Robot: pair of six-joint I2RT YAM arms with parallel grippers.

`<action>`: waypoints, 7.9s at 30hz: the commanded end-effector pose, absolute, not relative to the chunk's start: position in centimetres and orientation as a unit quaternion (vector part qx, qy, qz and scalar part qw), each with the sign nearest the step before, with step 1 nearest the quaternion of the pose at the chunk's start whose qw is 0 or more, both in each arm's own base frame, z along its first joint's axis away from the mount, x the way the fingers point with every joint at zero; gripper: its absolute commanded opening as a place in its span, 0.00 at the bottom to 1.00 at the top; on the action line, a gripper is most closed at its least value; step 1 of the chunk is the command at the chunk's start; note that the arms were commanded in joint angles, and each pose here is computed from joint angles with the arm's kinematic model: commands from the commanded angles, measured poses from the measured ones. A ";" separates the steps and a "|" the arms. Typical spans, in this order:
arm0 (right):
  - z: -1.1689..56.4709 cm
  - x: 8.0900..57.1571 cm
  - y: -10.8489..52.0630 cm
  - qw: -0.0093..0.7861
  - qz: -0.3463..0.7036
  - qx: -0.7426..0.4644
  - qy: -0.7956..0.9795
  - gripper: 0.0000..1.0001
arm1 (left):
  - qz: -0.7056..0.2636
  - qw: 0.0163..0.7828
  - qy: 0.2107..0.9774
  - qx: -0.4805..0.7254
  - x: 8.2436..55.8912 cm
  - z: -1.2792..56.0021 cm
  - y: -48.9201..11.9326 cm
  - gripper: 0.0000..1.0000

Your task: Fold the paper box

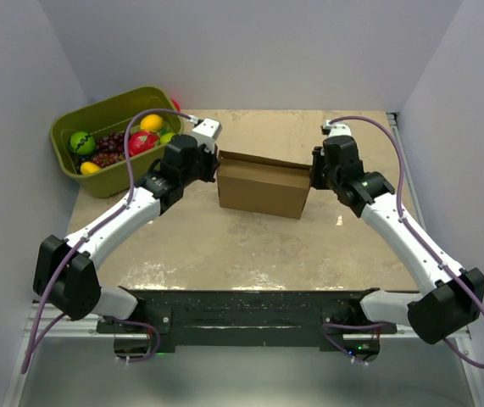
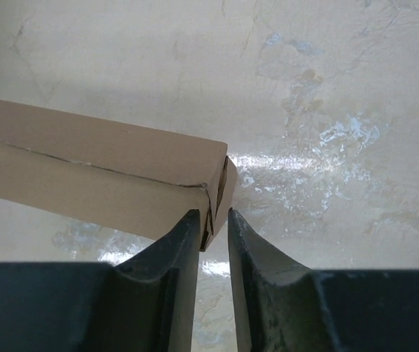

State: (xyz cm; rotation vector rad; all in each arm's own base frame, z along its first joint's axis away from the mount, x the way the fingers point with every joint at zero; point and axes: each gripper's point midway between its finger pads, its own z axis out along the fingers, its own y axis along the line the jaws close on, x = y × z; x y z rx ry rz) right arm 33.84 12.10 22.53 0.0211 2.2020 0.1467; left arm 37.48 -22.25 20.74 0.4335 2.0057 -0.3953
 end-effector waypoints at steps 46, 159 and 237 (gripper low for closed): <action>18.7 31.2 12.9 0.424 0.043 -0.008 0.905 0.00 | -0.190 0.432 0.862 0.184 35.2 18.5 -23.1 0.23; 17.4 30.8 13.0 0.422 0.033 -0.007 0.906 0.00 | -0.168 0.527 0.817 0.165 38.0 22.3 -22.0 0.33; 26.4 34.9 14.0 0.507 0.085 0.038 0.857 0.79 | -0.144 0.489 0.848 0.143 34.7 17.3 -20.1 0.54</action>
